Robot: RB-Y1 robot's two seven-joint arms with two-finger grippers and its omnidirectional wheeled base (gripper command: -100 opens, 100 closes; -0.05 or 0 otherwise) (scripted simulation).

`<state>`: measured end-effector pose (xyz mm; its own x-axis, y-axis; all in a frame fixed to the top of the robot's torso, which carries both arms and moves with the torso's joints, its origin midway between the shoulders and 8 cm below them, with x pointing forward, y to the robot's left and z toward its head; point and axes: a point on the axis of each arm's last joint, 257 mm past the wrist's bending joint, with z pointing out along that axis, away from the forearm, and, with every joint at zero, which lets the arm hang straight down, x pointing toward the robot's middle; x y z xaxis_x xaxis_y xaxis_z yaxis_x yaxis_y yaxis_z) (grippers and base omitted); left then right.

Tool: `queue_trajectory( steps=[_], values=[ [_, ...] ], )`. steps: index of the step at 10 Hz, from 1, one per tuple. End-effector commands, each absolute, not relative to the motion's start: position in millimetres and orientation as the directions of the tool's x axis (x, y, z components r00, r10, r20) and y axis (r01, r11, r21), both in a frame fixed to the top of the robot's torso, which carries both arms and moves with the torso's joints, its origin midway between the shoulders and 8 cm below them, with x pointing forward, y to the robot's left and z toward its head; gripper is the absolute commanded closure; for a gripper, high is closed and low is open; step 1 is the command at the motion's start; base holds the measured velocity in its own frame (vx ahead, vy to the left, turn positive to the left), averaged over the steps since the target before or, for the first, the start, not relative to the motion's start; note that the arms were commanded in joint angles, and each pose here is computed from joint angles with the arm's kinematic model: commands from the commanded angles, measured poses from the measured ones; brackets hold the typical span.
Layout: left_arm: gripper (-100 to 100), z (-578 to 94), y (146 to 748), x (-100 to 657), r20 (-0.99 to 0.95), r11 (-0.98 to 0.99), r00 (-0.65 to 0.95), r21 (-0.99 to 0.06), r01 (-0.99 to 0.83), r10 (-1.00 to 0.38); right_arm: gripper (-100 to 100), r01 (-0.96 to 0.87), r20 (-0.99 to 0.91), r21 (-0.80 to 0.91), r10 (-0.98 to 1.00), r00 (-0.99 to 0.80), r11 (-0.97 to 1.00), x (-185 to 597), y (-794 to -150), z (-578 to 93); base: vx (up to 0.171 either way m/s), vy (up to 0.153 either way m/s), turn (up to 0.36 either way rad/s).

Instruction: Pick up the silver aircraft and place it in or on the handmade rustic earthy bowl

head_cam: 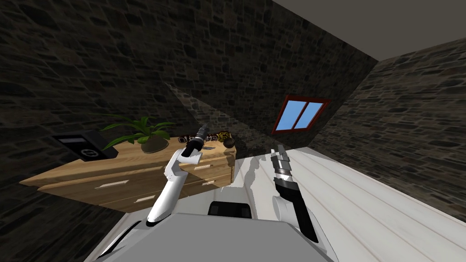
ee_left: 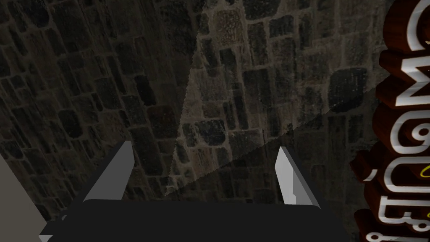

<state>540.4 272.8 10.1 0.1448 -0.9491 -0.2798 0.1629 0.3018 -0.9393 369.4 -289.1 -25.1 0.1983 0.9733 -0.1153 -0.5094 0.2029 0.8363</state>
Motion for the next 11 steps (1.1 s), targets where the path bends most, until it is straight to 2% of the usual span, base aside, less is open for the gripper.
queue_trajectory(
  steps=[1, 11],
  values=[
    [-100, 5.2, 278.0, 551.1, -0.276, 0.296, 0.157, -0.948, 0.121, -0.948, 0, -0.509, -0.115, 0.836, 0.973, 0.198, 0.203, 369.4, -289.1, -25.1, -0.021, 0.013, -0.064],
    [-100, -41.7, 305.8, 579.0, -0.258, 0.237, 0.195, -0.964, -0.121, -0.946, 0, -0.509, -0.115, 0.836, 0.973, 0.198, 0.203, 369.4, -289.1, -25.1, -0.010, 0.015, -0.039]
  ],
)
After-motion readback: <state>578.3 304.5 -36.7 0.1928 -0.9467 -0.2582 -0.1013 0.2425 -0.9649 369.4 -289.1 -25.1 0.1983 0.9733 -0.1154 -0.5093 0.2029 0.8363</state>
